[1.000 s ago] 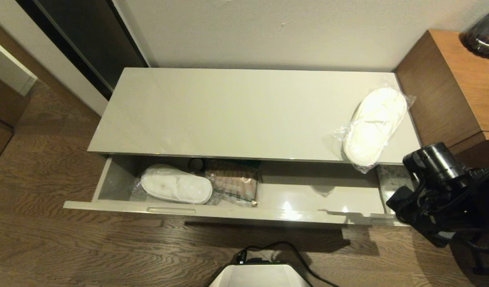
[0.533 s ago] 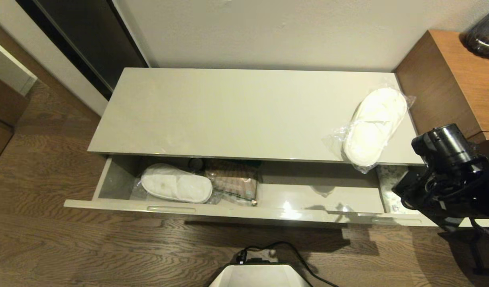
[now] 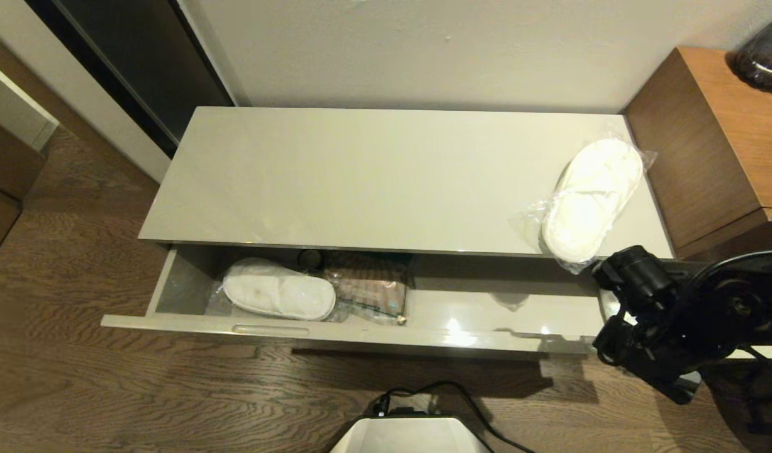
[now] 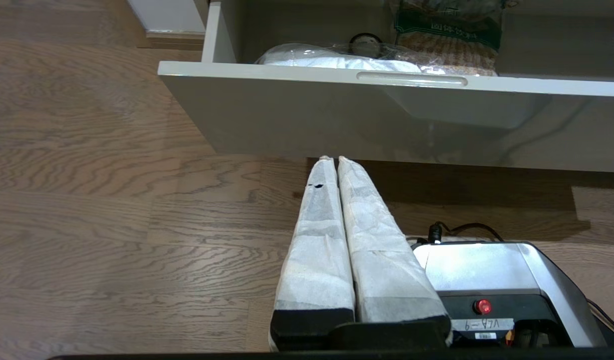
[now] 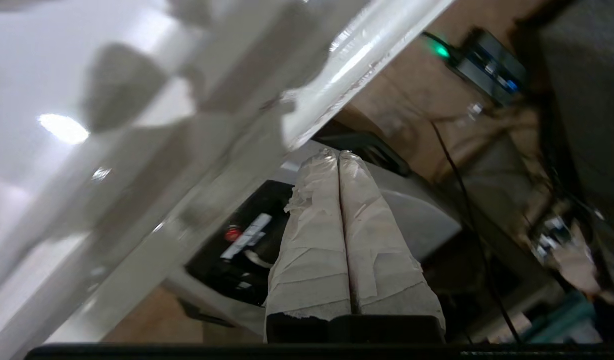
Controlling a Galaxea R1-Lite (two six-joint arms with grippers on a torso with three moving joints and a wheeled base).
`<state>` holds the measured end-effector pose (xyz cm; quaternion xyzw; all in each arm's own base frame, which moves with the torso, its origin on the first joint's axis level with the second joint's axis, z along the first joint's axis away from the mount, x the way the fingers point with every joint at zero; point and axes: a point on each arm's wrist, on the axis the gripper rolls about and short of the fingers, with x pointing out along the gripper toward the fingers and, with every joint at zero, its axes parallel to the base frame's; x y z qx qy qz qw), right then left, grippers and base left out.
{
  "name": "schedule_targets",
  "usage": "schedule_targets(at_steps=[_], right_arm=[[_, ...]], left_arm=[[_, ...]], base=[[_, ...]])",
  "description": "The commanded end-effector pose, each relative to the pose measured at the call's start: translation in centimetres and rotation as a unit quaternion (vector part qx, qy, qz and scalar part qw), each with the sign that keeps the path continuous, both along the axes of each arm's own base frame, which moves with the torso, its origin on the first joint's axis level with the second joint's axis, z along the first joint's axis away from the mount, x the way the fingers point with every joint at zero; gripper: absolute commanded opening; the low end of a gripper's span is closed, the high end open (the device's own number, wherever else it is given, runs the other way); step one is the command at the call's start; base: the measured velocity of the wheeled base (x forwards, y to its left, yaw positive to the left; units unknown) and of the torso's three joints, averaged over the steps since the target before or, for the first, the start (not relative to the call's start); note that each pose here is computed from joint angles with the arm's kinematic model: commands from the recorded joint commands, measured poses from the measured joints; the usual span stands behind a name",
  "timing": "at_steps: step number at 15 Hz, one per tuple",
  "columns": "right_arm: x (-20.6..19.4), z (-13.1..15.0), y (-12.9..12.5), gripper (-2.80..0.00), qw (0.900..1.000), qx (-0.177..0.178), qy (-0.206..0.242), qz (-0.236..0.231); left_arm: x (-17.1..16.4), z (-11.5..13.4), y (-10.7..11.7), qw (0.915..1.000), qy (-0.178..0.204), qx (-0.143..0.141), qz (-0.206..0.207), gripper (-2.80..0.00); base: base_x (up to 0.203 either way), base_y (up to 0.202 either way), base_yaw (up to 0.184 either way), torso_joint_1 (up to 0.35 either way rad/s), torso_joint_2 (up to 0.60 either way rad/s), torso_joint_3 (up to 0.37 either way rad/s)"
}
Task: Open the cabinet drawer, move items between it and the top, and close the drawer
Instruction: Close the drawer
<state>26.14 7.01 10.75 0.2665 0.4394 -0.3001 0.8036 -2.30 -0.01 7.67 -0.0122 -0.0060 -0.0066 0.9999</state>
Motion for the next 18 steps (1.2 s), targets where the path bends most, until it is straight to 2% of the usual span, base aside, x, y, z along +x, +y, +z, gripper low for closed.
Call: schedule_targets(at_steps=[1, 4, 6, 7, 9, 13, 18], right_arm=[[0.6, -1.8, 0.2, -2.8, 0.999, -0.009, 0.03, -0.003], [0.7, -1.9, 0.3, -2.8, 0.999, -0.011, 0.032, -0.004], [0.8, -0.9, 0.3, -2.8, 1.0, 0.001, 0.001, -0.021], [1.3, -0.5, 0.3, -2.8, 0.999, -0.002, -0.028, -0.041], [1.9, 0.1, 0.3, -2.8, 0.994, -0.035, -0.072, -0.068], [2.2, 2.1, 0.0, -2.8, 0.991, -0.036, -0.108, -0.073], [2.2, 6.8, -0.9, -2.8, 0.982, -0.03, -0.175, -0.064]], left_arm=[[0.0, 0.0, 0.0, 1.0, 0.0, 0.0, 0.0, -2.8], [0.0, 0.0, 0.0, 1.0, 0.0, -0.001, 0.0, -2.8], [0.0, 0.0, 0.0, 1.0, 0.0, 0.0, 0.0, -2.8], [0.0, 0.0, 0.0, 1.0, 0.0, -0.001, 0.0, -2.8], [0.0, 0.0, 0.0, 1.0, 0.0, -0.001, 0.0, -2.8], [0.0, 0.0, 0.0, 1.0, 0.0, 0.0, 0.0, -2.8], [0.0, 0.0, 0.0, 1.0, 0.0, 0.0, 0.0, -2.8]], base=[[0.0, 0.0, 0.0, 0.0, 0.0, 0.0], [0.0, 0.0, 0.0, 0.0, 0.0, 0.0], [0.0, 0.0, 0.0, 0.0, 0.0, 0.0], [0.0, 0.0, 0.0, 0.0, 0.0, 0.0], [0.0, 0.0, 0.0, 0.0, 0.0, 0.0], [0.0, 0.0, 0.0, 0.0, 0.0, 0.0], [0.0, 0.0, 0.0, 0.0, 0.0, 0.0]])
